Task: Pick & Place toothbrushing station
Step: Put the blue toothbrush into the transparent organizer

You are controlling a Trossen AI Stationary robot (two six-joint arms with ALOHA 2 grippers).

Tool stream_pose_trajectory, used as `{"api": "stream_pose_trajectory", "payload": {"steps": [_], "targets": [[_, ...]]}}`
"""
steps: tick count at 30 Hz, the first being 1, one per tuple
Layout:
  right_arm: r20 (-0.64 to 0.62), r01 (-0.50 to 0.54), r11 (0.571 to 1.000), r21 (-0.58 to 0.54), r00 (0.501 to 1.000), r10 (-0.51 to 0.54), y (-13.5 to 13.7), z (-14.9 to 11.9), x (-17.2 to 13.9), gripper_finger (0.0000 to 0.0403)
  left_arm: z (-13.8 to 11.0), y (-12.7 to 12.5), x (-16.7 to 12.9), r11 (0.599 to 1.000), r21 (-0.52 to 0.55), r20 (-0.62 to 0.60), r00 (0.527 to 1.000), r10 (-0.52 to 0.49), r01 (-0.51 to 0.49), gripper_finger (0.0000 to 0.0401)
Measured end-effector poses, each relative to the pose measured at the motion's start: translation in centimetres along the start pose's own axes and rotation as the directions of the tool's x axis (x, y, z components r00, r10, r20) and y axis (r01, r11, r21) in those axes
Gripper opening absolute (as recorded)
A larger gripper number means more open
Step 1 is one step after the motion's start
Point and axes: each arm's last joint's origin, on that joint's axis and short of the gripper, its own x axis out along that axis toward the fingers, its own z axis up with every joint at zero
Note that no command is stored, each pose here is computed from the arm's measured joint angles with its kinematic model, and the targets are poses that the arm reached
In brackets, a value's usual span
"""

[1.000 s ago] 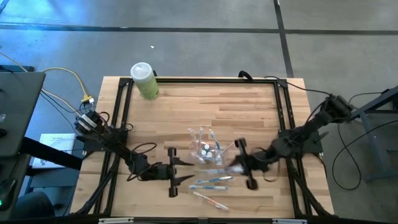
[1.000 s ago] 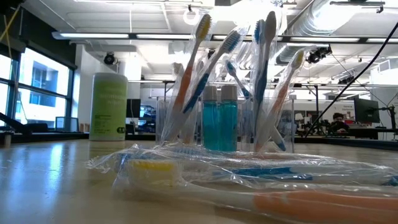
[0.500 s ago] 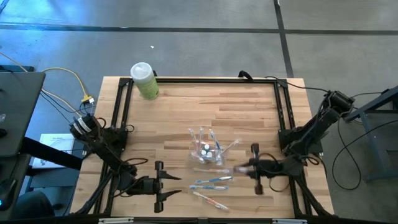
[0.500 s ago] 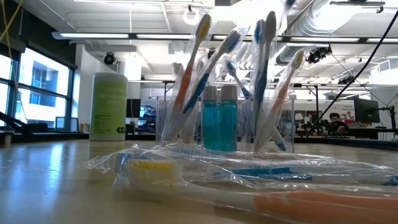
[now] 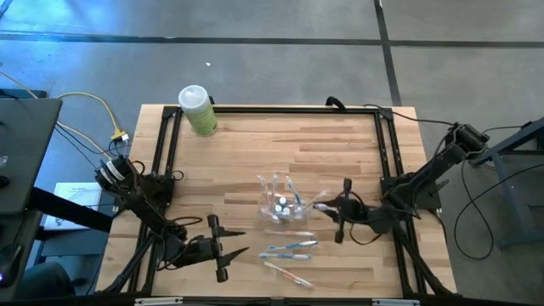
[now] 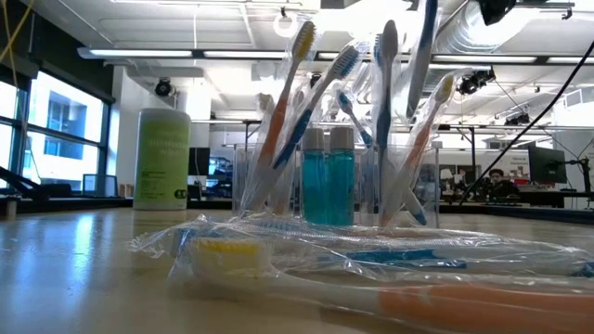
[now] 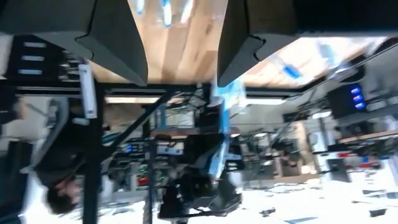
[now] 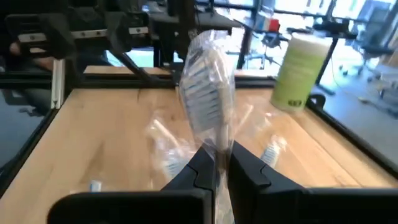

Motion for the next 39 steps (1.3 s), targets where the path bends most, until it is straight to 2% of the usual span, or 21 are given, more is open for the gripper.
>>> {"api": "stream_pose_trajectory", "payload": {"steps": [4, 7, 18, 26, 32, 39], "targets": [[-0.054, 0.01, 0.999, 0.036, 0.998, -0.008, -0.8, -0.6, 1.3, 0.001, -0.1, 0.3, 0.0, 0.995, 0.001, -0.026, 0.995, 0.1, -0.1, 0.0187], [-0.085, 0.012, 0.999, 0.032, 0.996, -0.009, -1.1, -1.1, 2.0, 0.001, -0.1, 0.4, 0.0, 0.991, 0.002, -0.036, 0.99, 0.137, -0.137, 0.0187], [-0.215, 0.001, 0.996, 0.089, 0.977, 0.018, -1.4, -3.5, 4.8, 0.0011, -0.1, 0.5, 0.1, 0.99, 0.002, -0.036, 0.989, 0.144, -0.144, 0.0187], [-0.264, 0.036, 0.995, 0.093, 0.965, -0.01, -1.3, -4.9, 5.9, 0.0018, -0.1, 0.5, 0.1, 0.989, 0.002, -0.037, 0.989, 0.145, -0.145, 0.0187], [-0.262, 0.042, 0.995, 0.09, 0.965, -0.017, -1.3, -5.0, 5.9, 0.0063, -0.1, 0.5, 0.1, 0.989, 0.002, -0.037, 0.989, 0.146, -0.146, 0.0187], [-0.263, 0.037, 0.995, 0.089, 0.965, -0.012, -1.3, -5.0, 5.8, 0.0149, -0.1, 0.5, 0.1, 0.989, 0.002, -0.037, 0.989, 0.146, -0.146, 0.0187]]}}
